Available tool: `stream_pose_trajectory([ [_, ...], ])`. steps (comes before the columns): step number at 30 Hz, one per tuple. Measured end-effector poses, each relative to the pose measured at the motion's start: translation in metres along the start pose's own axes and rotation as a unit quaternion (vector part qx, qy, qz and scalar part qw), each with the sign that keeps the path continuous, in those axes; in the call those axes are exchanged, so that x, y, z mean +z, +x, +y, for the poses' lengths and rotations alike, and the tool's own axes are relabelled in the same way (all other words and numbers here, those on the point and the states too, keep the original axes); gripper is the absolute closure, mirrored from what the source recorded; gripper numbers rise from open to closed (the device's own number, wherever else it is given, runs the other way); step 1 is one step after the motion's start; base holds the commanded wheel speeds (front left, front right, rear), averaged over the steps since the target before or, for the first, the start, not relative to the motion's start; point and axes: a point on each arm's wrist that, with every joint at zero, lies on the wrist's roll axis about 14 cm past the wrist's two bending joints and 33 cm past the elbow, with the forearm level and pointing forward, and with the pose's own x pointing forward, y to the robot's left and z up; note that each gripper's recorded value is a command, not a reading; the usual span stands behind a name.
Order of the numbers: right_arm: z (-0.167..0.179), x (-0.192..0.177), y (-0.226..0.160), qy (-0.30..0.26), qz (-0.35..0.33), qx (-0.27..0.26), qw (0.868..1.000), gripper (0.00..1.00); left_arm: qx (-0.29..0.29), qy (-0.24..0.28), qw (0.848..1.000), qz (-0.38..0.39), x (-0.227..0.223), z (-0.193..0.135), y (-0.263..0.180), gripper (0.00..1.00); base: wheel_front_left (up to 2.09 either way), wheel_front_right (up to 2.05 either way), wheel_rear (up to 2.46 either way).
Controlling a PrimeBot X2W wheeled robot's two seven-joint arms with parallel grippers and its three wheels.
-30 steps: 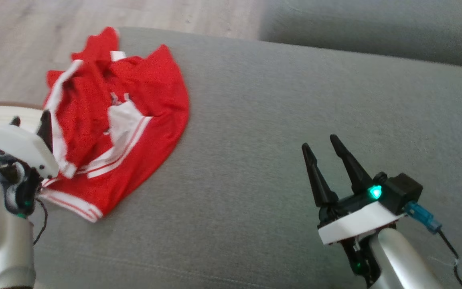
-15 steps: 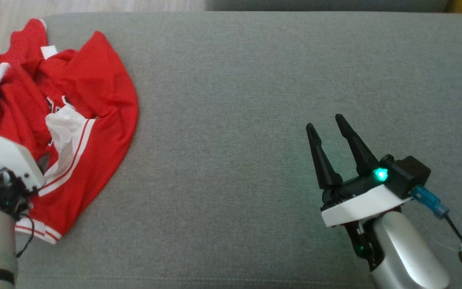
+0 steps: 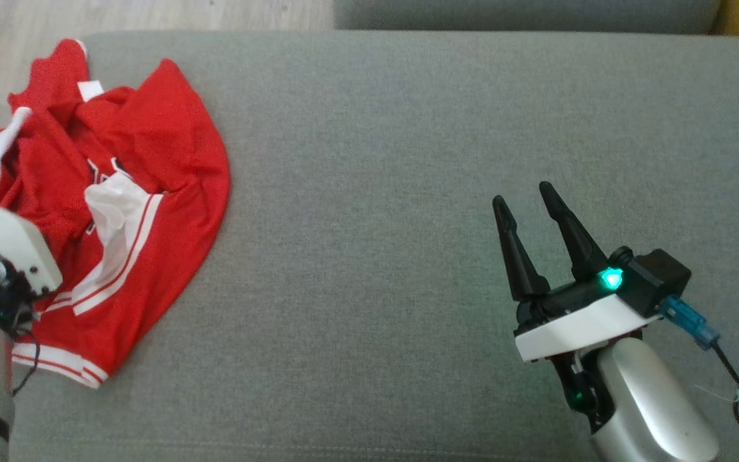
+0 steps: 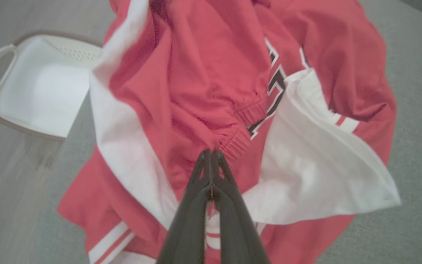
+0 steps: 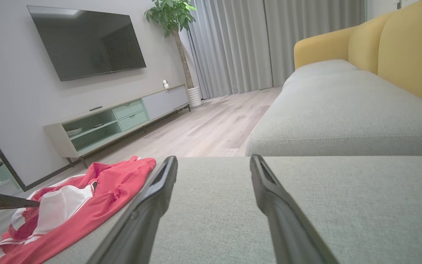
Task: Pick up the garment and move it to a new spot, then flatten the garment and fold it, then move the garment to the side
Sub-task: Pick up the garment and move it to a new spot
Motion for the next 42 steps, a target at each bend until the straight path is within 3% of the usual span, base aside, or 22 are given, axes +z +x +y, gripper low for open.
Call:
stream_pose_trajectory([
  [6, 0.016, 0.016, -0.007, -0.003, -0.019, 0.01, 1.0, 0.0, -0.008, 0.074, 0.991, -0.113, 0.068, -0.011, -0.039, 1.0, 0.0, 0.0, 0.0],
  [14, 0.027, 0.034, -0.024, -0.003, -0.043, 0.005, 0.999, 0.0, -0.085, 0.158, 0.95, -0.255, 0.15, -0.084, -0.111, 1.0, 0.0, 0.0, 0.0],
  [17, 0.02, 0.04, -0.031, -0.007, -0.052, -0.009, 0.999, 0.0, -0.123, 0.185, 0.926, -0.306, 0.177, -0.122, -0.14, 1.0, 0.0, 0.0, 0.0],
  [23, 0.001, 0.052, -0.049, -0.014, -0.068, -0.046, 0.997, 0.0, -0.237, 0.224, 0.856, -0.402, 0.211, -0.22, -0.211, 1.0, 0.0, 0.0, 0.0],
  [24, 0.001, 0.052, -0.049, -0.014, -0.068, -0.046, 0.997, 0.0, -0.237, 0.224, 0.856, -0.402, 0.211, -0.22, -0.211, 1.0, 0.0, 0.0, 0.0],
  [28, -0.014, 0.057, -0.063, -0.018, -0.076, -0.075, 0.994, 0.0, -0.317, 0.236, 0.81, -0.433, 0.209, -0.284, -0.25, 1.0, 0.0, 0.0, 0.0],
  [32, -0.03, 0.061, -0.077, -0.021, -0.082, -0.105, 0.991, 0.0, -0.393, 0.236, 0.784, -0.419, 0.187, -0.336, -0.264, 1.0, 0.0, 0.0, 0.0],
  [36, -0.045, 0.061, -0.09, -0.021, -0.083, -0.134, 0.987, 0.0, -0.441, 0.22, 0.784, -0.376, 0.147, -0.369, -0.241, 1.0, 0.0, 0.0, 0.0],
  [42, -0.058, 0.055, -0.098, -0.019, -0.074, -0.157, 0.985, 0.0, -0.468, 0.187, 0.83, -0.24, 0.034, -0.389, -0.151, 1.0, 0.0, 0.0, 0.0],
])
